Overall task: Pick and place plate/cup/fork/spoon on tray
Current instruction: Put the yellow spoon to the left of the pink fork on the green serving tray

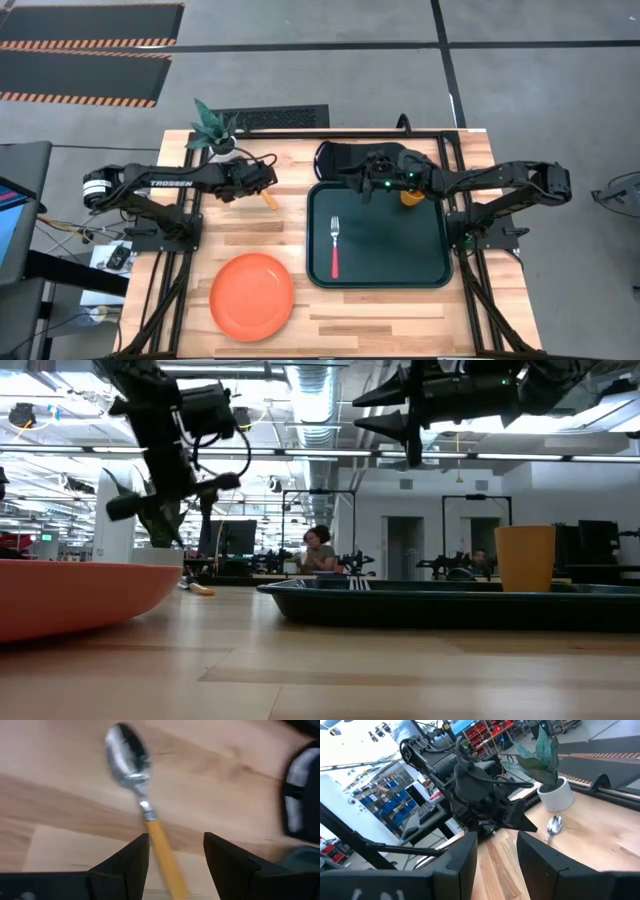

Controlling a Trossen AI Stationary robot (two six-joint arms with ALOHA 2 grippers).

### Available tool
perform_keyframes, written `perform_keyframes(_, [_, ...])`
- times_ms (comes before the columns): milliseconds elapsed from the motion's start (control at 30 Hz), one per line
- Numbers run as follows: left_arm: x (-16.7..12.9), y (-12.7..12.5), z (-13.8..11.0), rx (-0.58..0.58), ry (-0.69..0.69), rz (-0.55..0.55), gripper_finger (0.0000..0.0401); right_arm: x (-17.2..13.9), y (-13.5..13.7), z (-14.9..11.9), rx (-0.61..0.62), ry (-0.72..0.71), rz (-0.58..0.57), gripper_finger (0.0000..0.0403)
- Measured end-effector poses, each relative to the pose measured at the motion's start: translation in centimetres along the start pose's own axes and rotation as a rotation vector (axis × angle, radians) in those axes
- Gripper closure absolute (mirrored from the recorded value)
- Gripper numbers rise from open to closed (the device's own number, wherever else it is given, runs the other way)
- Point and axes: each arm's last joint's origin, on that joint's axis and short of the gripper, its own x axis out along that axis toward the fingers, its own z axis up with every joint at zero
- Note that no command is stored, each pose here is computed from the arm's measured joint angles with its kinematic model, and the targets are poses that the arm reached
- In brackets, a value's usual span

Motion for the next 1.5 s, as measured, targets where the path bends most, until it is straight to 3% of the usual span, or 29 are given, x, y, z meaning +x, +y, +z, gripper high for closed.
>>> perform_keyframes(267, [2.6,0.1,-1.0,-0.033,-0.011,-0.006,0.0226,0.0,0.0,0.0,0.0,0.0,0.0,0.024])
perform_keyframes(533, [5.6,-0.4,-2.3,-0.079,0.024,0.058,0.0226,0.0,0.0,-0.1,0.001,0.019,0.02,0.0243])
perform_keyframes(733, [6.3,-0.3,-2.6,-0.103,0.012,0.082,0.023,0.0,0.3,-0.3,0.001,0.033,0.027,0.0243])
perform_keyframes(833, [6.4,-0.2,-2.5,-0.105,0.013,0.097,0.0257,0.0,0.3,-0.4,0.002,0.036,0.027,0.0243])
perform_keyframes(1067, [6.7,0.0,-2.0,-0.107,0.02,0.114,0.0376,0.0,0.3,-0.4,0.002,0.036,0.026,0.0244])
perform_keyframes(1233, [6.8,-0.4,-1.9,-0.058,0.009,0.075,0.0385,0.0,0.3,-0.4,0.002,0.036,0.026,0.0244])
perform_keyframes(1500, [5.5,-1.7,-2.4,0.067,0.083,-0.09,0.04,0.0,-0.3,-0.5,0.014,0.062,-0.011,0.0244])
